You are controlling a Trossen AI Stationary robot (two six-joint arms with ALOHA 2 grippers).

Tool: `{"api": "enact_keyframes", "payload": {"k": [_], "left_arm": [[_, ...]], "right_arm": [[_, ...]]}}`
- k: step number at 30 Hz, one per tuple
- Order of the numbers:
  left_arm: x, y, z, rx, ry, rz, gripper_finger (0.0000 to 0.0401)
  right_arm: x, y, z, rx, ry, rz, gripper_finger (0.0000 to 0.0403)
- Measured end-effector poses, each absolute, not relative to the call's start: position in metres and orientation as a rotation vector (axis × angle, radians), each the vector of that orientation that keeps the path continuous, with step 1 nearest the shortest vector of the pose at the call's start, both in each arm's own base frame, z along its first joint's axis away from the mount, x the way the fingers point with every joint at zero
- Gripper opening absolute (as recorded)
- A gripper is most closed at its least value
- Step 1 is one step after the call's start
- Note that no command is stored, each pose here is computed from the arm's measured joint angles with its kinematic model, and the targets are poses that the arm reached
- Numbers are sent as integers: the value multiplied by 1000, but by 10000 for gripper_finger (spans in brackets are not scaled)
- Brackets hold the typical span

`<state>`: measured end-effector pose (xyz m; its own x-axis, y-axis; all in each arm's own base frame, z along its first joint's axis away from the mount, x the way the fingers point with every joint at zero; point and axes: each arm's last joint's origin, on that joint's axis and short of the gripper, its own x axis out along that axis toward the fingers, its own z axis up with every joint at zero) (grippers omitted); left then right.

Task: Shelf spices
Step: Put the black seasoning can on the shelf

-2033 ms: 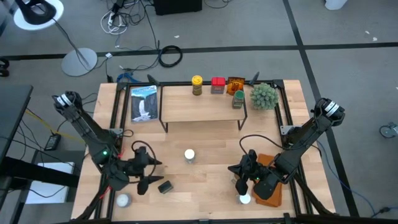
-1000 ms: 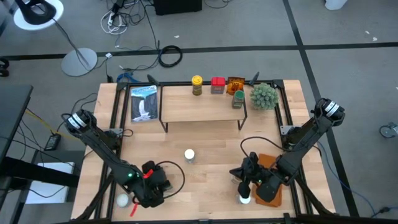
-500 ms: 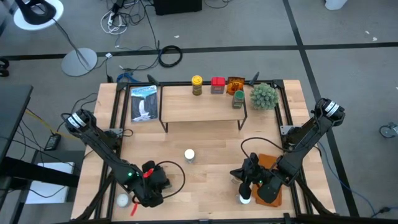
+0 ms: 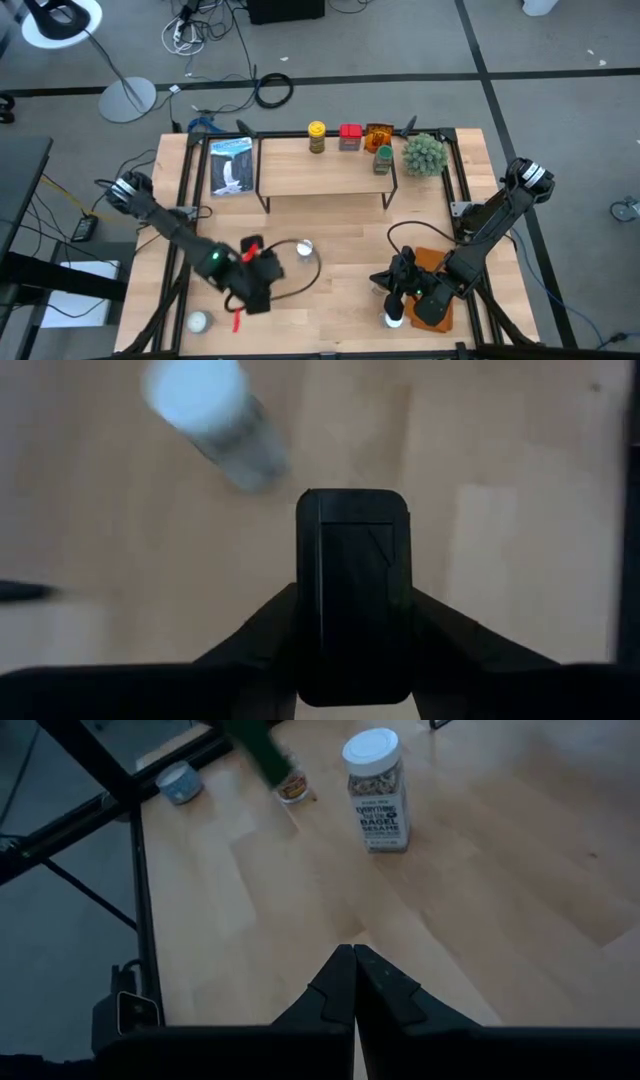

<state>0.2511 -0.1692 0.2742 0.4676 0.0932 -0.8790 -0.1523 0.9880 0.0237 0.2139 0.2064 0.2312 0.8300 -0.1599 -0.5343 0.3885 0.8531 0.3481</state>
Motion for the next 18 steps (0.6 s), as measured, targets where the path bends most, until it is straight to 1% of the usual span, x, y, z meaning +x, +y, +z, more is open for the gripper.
{"api": "enact_keyframes", "payload": {"k": [5, 11, 15, 18], "left_arm": [[277, -130, 328, 39, 1028, 120, 145], [297, -67, 394, 138, 880, 122, 145], [305, -22, 418, 166, 803, 141, 145], [309, 7, 421, 144, 777, 120, 145]], "right_arm": [[210, 204, 216, 479, 510, -292, 3], [208, 205, 209, 493, 500, -277, 1], [208, 205, 209, 497, 497, -275, 2], [209, 205, 210, 502, 494, -273, 1]]}}
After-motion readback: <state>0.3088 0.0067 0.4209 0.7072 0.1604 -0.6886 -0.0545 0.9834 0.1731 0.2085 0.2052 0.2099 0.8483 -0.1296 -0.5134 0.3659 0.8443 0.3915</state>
